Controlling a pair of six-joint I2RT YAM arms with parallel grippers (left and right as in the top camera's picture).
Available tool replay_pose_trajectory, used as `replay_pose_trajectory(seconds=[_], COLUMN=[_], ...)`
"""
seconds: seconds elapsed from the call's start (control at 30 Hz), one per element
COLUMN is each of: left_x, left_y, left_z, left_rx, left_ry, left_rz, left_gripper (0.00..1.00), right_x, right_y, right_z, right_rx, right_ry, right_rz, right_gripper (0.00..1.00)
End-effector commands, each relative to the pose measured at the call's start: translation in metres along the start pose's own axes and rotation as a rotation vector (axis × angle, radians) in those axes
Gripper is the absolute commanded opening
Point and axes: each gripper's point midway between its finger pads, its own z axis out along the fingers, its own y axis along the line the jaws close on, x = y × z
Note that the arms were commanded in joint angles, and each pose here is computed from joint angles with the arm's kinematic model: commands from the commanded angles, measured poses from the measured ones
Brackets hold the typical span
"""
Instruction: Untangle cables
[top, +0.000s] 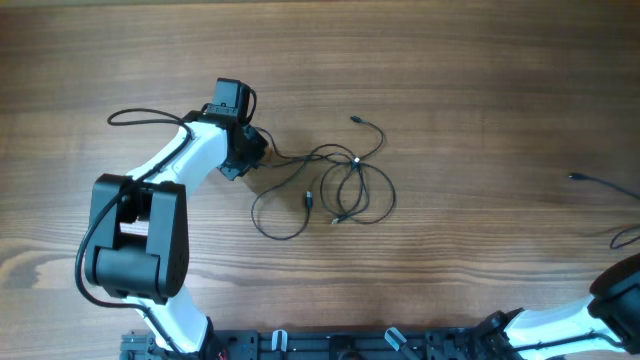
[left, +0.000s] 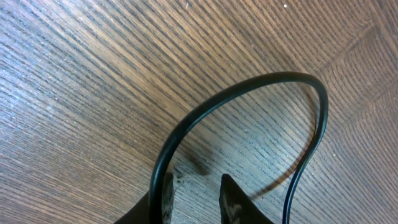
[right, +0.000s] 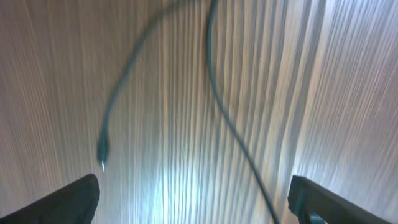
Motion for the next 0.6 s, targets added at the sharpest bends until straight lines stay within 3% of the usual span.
replay_pose_trajectory(seconds=[0.0,0.1,0.23,0.33,0.37,0.47,0.5,0.57], left_x=[0.001,0.001,0.002,0.002,0.002,0.003,0.004,0.006], left_y=[0.004,0.004,0.006,0.006,0.006,0.005,0.006,0.009], left_z=[0.004,0.004,0.004,0.004,0.004,0.004,0.004,0.004], left_rx=[-0.021,-0.021,-0.027,-0.027,-0.027,-0.025,-0.029,-0.041], left_ry=[-0.005,-0.004,0.000,0.000,0.000,0.004,0.007,0.014], left_rz=[0.002,0.002,0.001,0.001,0.001,0.001,0.002,0.001], left_gripper=[0.26,0.26,0.25,0.26,0.26,0.25,0.25,0.26], right_x=[0.032,0.081,0.100,0.099,0.098,0.059,0.062,0.087], right_y=[0.020,0.037,0.072,0.084,0.085,0.089,0.092,0.099], right_z=[0.005,-0.015,-0.041,-0.048,-0.049,-0.032,-0.036,-0.049], right_rx=[-0.110,-0.175,-0.359,-0.430,-0.407,-0.359,-0.374,-0.422], right_ry=[0.179,0.479,0.682,0.712,0.738,0.630,0.661,0.745], right_rz=[0.063,0.369,0.422,0.425,0.516,0.820,0.825,0.649], right_gripper=[1.00,1.00,1.00,0.99,1.00,1.00,0.99,1.00])
